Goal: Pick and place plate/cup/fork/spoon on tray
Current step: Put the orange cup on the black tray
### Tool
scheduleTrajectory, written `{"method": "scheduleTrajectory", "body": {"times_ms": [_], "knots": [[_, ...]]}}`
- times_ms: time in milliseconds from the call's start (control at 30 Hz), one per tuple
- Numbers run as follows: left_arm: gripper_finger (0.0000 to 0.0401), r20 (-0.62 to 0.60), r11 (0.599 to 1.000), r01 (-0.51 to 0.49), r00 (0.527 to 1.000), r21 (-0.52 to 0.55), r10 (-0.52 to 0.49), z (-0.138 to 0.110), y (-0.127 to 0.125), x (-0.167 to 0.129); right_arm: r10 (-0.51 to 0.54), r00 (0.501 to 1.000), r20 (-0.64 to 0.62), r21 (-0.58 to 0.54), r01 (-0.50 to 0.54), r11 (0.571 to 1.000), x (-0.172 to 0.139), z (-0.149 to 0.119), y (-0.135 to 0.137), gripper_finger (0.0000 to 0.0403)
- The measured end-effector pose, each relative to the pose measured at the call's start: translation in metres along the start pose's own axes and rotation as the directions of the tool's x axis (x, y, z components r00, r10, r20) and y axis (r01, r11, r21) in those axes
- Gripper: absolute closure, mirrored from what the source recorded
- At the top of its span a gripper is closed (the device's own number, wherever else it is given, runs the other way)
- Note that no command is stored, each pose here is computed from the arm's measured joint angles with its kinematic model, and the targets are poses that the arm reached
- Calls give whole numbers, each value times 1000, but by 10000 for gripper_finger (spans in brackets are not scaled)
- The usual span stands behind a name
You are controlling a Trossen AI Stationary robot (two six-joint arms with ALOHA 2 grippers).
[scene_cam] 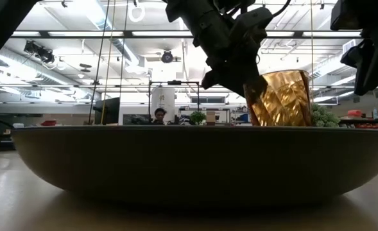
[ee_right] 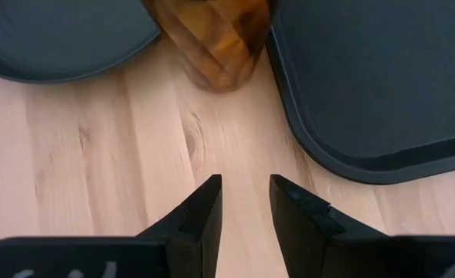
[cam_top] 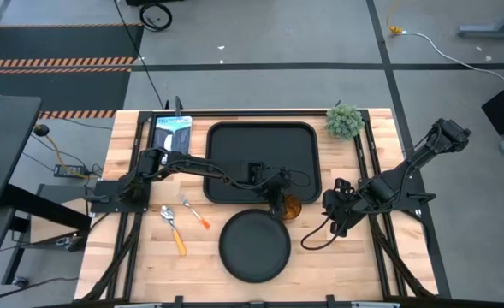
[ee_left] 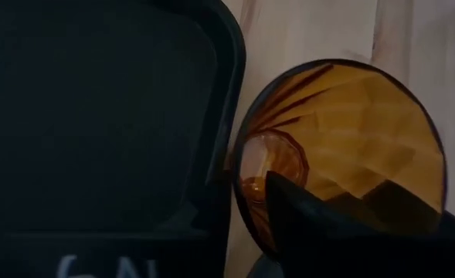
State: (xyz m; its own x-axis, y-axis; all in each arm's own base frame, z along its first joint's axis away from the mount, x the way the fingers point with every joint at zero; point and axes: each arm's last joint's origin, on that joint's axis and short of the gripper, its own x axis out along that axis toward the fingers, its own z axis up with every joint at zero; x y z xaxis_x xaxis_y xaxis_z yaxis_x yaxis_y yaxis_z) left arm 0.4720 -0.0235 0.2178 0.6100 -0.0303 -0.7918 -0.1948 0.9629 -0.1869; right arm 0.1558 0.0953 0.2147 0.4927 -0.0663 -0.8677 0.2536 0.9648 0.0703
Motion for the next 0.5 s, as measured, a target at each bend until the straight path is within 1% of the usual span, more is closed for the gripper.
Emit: {"method": "scheduleTrajectory", "body": {"times_ms": [133, 300, 500], "knots": [[347, 6, 999, -17, 1000, 35, 17, 0, 0, 0, 11, 1000, 12, 38, -12, 999, 0, 2, 1, 287], [385, 20, 996, -12, 1000, 86, 11, 2, 0, 0, 29, 999, 29, 84, -32, 996, 0, 3, 3, 287], [384, 32, 993, -15, 999, 115, 11, 3, 2, 0, 68, 995, 69, 118, -76, 990, -4, 6, 4, 287]]}}
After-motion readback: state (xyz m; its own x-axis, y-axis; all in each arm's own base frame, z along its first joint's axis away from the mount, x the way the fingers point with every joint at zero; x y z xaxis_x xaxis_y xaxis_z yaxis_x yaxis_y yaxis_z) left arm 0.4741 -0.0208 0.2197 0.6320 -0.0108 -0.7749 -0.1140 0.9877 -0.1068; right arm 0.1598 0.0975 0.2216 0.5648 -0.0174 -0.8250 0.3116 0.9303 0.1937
